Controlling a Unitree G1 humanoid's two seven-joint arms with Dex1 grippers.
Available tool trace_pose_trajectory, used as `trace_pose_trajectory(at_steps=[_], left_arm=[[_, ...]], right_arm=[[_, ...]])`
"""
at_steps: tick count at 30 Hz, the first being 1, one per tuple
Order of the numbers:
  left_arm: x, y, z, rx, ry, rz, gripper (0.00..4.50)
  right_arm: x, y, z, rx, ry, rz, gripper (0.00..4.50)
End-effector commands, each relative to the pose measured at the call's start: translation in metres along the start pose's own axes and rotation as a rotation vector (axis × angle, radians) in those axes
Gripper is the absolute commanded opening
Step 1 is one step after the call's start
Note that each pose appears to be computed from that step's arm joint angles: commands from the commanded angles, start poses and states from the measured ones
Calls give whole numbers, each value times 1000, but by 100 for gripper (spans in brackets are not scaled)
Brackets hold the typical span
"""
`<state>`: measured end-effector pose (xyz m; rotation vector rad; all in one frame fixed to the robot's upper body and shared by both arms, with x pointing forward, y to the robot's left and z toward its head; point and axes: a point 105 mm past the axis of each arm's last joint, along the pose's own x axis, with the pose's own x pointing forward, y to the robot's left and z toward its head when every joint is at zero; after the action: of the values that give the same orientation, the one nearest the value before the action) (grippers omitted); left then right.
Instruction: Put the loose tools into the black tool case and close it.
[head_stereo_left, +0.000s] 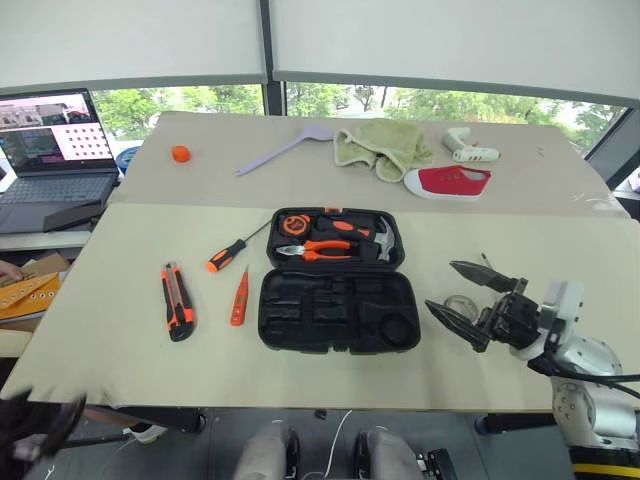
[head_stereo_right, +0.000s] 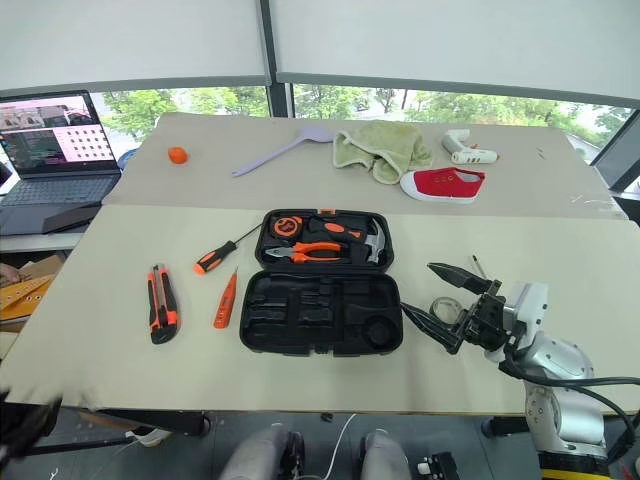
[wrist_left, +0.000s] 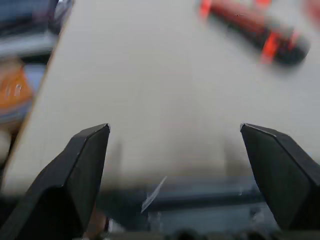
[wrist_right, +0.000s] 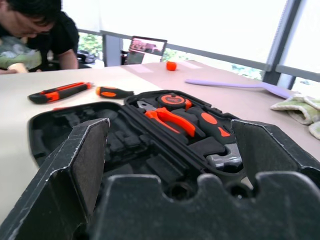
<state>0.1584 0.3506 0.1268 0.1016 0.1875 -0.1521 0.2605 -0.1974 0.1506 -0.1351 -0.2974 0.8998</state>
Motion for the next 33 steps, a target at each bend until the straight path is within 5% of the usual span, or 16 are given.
trace_pose_trajectory(at_steps=[1,8,19,28,33], left_arm=[[39,-18,22,13,57,-134,448],[133,-40,48,62,145,-309,448],[226,-64,39,156,198,-410,448],[237,-60,45,184,159,-408,104],[224,-55,96,277,-113,-456,91]], right_arm=[[3,-2,7,-48,-12,-12,450],[4,-9,4,-37,-7,-44,450],[-2,-3,7,-39,-36,-93,450],[9,5,21,-66,-64,-72,450],[19,8,39,-95,-86,-12,450]])
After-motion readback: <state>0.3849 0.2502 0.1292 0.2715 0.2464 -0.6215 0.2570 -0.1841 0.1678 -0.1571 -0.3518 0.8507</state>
